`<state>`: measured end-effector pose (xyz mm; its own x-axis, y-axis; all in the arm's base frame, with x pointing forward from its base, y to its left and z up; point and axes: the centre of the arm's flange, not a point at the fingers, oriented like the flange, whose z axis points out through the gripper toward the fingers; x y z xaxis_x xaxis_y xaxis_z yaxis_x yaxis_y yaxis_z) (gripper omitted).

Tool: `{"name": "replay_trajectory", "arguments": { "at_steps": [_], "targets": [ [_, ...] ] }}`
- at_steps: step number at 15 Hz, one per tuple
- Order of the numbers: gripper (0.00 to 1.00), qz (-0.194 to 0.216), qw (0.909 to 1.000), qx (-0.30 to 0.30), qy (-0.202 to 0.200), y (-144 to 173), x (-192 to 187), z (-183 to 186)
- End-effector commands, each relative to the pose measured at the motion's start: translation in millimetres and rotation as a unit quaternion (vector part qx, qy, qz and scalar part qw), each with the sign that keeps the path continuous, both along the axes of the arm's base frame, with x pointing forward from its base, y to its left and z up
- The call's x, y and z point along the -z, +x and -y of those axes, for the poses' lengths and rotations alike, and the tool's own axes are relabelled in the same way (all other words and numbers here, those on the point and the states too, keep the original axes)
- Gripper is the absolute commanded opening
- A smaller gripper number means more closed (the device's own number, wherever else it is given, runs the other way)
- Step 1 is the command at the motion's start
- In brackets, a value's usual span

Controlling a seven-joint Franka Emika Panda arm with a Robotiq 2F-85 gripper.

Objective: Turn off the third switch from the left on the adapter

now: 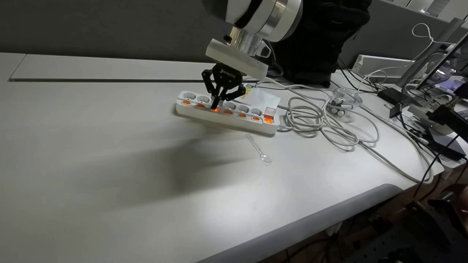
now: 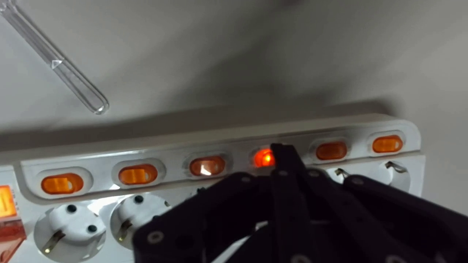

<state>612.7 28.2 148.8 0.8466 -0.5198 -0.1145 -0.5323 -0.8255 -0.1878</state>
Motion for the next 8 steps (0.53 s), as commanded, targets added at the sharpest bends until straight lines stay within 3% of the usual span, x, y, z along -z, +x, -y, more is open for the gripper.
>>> {"name": "replay_trajectory", "arguments": {
  "at_steps": [1, 8],
  "targets": [
    [0.00, -0.004, 0.9997, 0.008, 0.024, -5, 40, 18],
    [0.00, -0.039, 0.9991, 0.016, -0.006, -1, 37, 4]
  ]
}}
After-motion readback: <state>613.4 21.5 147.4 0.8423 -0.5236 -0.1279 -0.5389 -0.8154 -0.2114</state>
